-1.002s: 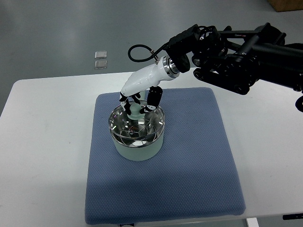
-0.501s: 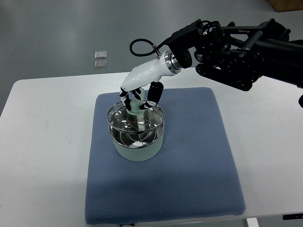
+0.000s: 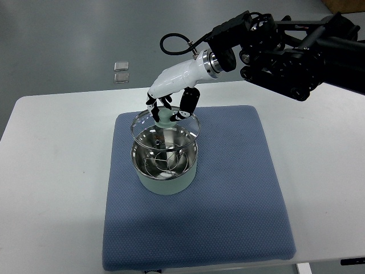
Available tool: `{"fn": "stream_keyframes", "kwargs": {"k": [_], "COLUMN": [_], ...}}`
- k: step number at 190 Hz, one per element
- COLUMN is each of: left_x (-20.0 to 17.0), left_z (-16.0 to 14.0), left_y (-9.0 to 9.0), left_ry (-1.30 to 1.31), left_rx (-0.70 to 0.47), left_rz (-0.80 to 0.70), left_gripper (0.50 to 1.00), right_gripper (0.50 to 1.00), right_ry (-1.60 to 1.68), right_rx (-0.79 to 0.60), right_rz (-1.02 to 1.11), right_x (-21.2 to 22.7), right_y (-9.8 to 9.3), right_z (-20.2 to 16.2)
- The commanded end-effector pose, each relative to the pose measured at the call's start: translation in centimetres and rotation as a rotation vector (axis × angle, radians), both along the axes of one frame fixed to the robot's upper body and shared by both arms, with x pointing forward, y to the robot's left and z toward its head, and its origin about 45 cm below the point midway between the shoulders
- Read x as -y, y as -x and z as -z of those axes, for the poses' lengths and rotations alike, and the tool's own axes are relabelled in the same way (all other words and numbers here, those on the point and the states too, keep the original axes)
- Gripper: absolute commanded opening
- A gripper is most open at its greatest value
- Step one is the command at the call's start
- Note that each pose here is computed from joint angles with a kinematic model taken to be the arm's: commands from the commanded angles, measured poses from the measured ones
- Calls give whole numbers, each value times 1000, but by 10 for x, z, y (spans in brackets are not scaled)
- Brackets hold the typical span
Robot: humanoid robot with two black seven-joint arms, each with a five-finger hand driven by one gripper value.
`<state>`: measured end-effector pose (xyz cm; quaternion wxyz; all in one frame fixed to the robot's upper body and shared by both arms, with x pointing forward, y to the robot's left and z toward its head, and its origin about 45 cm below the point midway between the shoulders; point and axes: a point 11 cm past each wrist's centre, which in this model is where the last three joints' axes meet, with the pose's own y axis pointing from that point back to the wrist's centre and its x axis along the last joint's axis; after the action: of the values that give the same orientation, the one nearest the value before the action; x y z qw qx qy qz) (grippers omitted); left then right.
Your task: Open lid and place right of pot
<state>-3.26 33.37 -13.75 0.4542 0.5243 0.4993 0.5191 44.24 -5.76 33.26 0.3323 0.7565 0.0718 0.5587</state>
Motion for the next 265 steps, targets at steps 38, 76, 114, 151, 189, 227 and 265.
{"fn": "stream_keyframes", "kwargs": {"k": [38,76,114,151,189,227,265], "left_x": [0,0,0,0,0,0,0], "left_z": [0,0,0,0,0,0,0], "left_y": [0,0,0,0,0,0,0], "left_ry": [0,0,0,0,0,0,0], "left_rx": [0,0,0,0,0,0,0], "left_rz": [0,0,0,0,0,0,0], "left_gripper": [1000,1000,1000,1000,1000,1000,1000], "right_gripper": [500,500,500,500,500,500,881], "right_ry": [3,13,23,18,8,-1,-121], "right_rx": [62,58,17,-10,-39,-43,-77], "right_rz": [161,259,327,337,332,336,406], "right_x": [61,111,151,158,156,155,156], "right_y": [-34,-42,-37,-30,-22,-22,-29], "right_z": [-10,8,39,60,84,82,65]}}
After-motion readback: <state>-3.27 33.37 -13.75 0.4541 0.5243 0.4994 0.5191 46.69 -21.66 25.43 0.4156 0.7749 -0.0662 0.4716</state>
